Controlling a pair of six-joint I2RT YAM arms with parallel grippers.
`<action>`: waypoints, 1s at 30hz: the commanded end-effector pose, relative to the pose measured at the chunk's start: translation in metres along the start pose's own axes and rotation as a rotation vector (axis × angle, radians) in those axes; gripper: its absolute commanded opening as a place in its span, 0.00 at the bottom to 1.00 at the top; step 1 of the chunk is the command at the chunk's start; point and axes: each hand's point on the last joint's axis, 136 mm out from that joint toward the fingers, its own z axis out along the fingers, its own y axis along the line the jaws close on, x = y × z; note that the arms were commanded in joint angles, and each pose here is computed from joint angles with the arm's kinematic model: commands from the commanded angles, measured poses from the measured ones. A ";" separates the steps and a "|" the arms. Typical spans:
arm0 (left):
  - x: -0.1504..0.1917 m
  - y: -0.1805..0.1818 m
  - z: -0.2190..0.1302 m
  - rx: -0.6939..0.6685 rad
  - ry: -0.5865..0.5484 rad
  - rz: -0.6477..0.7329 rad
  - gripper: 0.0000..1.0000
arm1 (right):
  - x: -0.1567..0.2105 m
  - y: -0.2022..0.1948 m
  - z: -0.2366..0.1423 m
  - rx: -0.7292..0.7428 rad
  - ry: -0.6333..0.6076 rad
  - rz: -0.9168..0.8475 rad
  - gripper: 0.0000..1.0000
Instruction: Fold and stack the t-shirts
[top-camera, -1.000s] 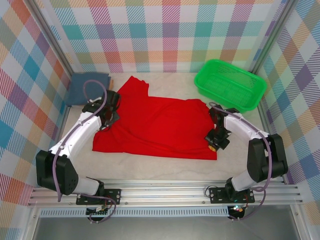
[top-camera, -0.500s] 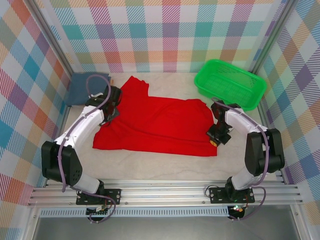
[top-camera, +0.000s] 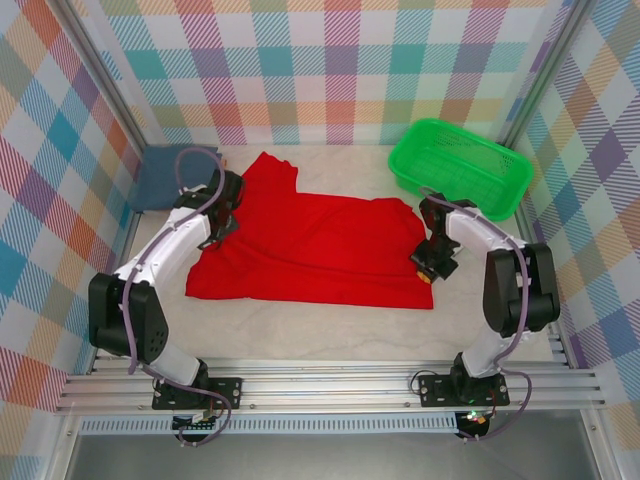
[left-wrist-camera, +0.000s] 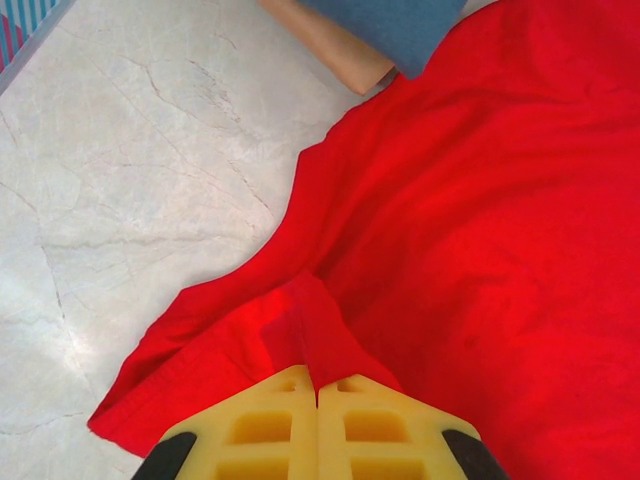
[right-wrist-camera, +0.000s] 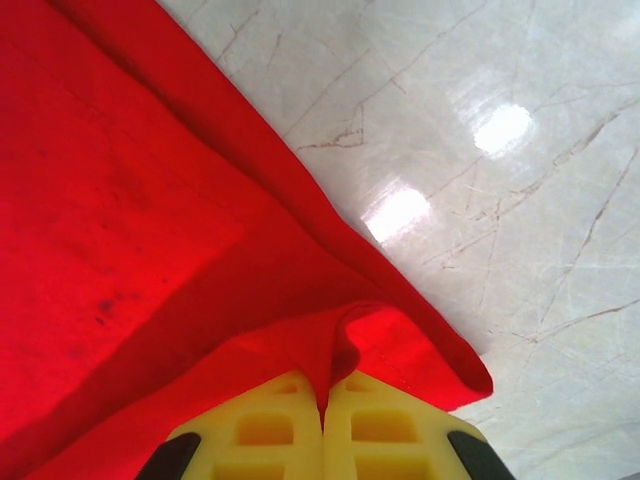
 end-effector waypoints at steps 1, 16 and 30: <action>-0.016 -0.002 0.004 -0.001 -0.024 -0.013 0.00 | -0.011 0.003 -0.003 0.009 -0.023 -0.012 0.00; -0.025 -0.014 0.019 0.005 -0.006 -0.002 0.00 | -0.017 0.007 0.004 0.025 -0.016 -0.010 0.00; -0.025 -0.023 0.032 0.002 0.015 0.010 0.00 | -0.023 0.014 0.006 0.021 -0.015 -0.010 0.00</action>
